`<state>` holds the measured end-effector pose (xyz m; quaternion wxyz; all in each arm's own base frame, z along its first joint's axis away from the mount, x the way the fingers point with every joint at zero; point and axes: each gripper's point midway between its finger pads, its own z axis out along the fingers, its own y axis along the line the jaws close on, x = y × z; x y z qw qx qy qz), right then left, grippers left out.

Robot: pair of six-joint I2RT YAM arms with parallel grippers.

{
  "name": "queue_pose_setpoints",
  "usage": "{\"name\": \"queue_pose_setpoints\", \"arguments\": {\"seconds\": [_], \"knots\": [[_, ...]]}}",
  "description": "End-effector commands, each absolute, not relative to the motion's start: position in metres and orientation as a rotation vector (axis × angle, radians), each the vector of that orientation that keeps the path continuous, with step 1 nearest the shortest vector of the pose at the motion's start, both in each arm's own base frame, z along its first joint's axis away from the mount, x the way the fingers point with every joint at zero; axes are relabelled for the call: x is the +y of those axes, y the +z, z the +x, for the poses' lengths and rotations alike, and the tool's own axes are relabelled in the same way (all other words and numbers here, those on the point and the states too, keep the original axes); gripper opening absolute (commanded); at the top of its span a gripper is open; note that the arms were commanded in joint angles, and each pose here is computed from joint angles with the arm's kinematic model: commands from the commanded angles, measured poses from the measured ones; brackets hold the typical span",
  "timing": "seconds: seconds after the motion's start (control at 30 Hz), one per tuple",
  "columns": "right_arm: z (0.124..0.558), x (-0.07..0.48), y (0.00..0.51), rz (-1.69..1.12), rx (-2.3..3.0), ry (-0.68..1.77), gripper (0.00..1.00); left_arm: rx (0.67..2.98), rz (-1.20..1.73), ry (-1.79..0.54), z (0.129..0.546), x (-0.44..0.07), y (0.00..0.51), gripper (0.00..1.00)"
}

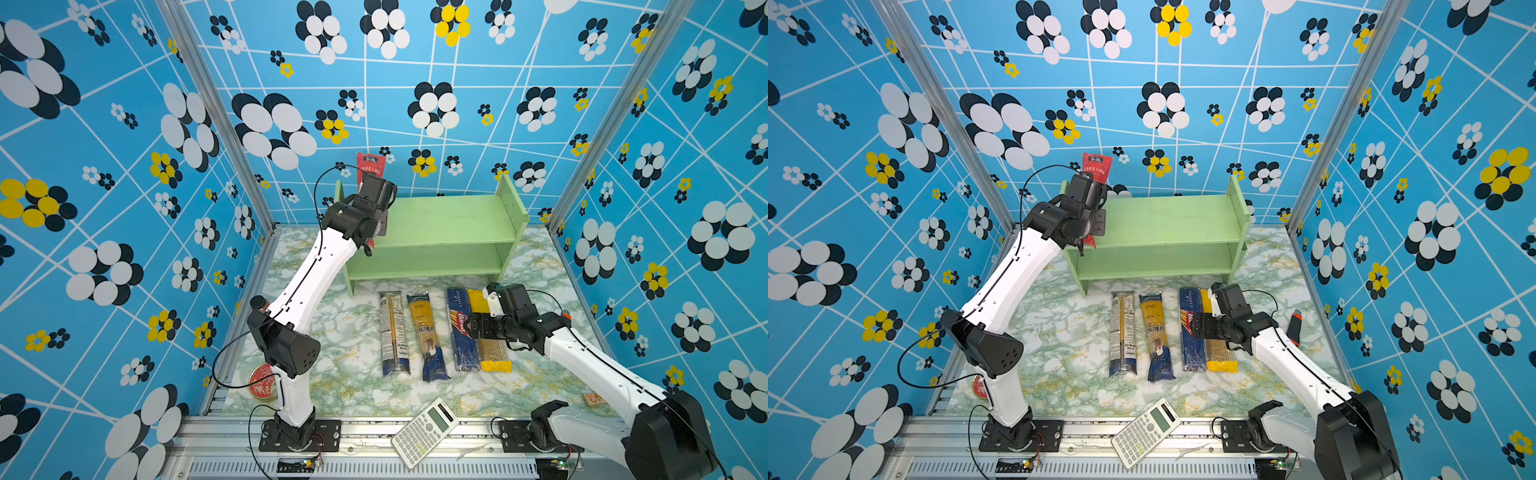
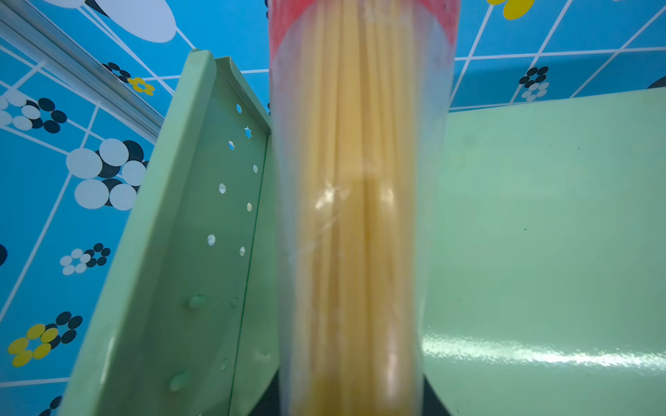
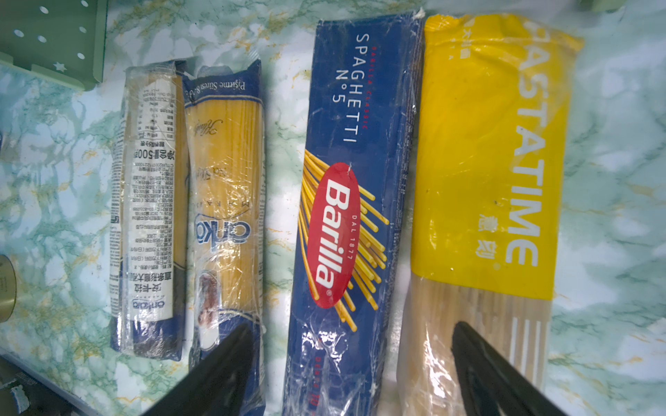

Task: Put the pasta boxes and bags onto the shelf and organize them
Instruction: 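Move the upright red spaghetti bag over the shelf's top tier with the left gripper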

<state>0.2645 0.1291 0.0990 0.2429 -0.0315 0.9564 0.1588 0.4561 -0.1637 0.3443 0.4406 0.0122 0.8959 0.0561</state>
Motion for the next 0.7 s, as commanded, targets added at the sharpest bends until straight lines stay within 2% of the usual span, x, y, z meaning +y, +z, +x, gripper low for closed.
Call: {"name": "queue_pose_setpoints", "arguments": {"seconds": [0.0,0.67], "knots": [[0.257,0.128,0.094,-0.117,2.632,0.421,0.88,2.056,-0.082,0.042,0.461,-0.164,0.399,0.24],[0.257,0.127,0.091,-0.116,2.638,0.415,0.89,2.087,-0.08,0.021,0.467,-0.175,0.385,0.25]]}}
